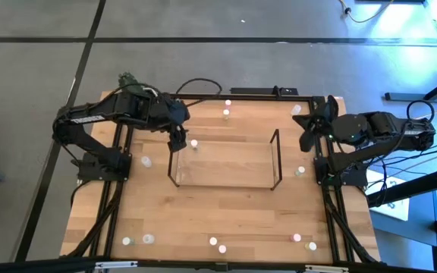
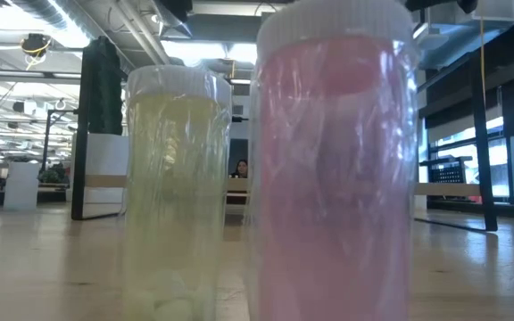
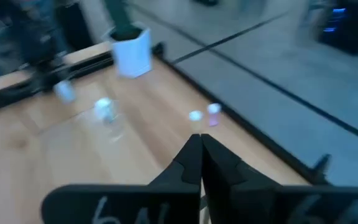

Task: Pick and place medicine bottles onto shelf by color
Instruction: Put the top white pill bottle on the shelf

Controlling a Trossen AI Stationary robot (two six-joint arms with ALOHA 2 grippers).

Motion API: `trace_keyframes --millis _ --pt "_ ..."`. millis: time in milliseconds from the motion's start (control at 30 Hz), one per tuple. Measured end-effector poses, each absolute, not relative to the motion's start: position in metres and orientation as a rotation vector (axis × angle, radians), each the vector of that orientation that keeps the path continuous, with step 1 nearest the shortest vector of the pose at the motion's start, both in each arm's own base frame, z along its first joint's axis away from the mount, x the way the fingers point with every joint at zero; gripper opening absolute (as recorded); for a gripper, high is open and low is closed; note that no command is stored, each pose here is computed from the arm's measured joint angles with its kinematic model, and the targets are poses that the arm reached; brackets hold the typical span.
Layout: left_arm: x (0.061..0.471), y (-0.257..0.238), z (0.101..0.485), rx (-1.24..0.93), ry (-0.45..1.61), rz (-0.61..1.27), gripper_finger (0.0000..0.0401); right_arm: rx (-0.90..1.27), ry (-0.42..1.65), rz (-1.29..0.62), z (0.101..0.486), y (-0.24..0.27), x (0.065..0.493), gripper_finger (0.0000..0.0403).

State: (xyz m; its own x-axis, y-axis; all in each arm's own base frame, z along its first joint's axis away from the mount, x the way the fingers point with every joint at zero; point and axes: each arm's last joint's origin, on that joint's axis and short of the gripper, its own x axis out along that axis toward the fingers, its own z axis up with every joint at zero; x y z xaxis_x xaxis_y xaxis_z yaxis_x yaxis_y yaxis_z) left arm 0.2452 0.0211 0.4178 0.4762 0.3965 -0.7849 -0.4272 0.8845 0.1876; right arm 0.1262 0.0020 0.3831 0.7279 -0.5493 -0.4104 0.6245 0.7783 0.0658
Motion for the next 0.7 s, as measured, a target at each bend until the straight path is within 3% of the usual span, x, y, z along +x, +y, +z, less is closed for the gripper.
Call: trace_keyframes --millis 267,567,700 --pt "0.245 0.041 0.419 -0.098 0.92 0.586 0.0255 0.41 0.342 -0.85 0.381 -0.025 0.127 0.0004" --pt "0.247 0.057 0.423 -0.143 0.844 0.643 0.0255 0.564 0.661 -0.981 0.386 -0.052 0.115 0.0003" --pt "0.248 0.06 0.424 -0.149 0.831 0.652 0.0255 0.523 0.775 -0.993 0.39 -0.062 0.119 0.0014"
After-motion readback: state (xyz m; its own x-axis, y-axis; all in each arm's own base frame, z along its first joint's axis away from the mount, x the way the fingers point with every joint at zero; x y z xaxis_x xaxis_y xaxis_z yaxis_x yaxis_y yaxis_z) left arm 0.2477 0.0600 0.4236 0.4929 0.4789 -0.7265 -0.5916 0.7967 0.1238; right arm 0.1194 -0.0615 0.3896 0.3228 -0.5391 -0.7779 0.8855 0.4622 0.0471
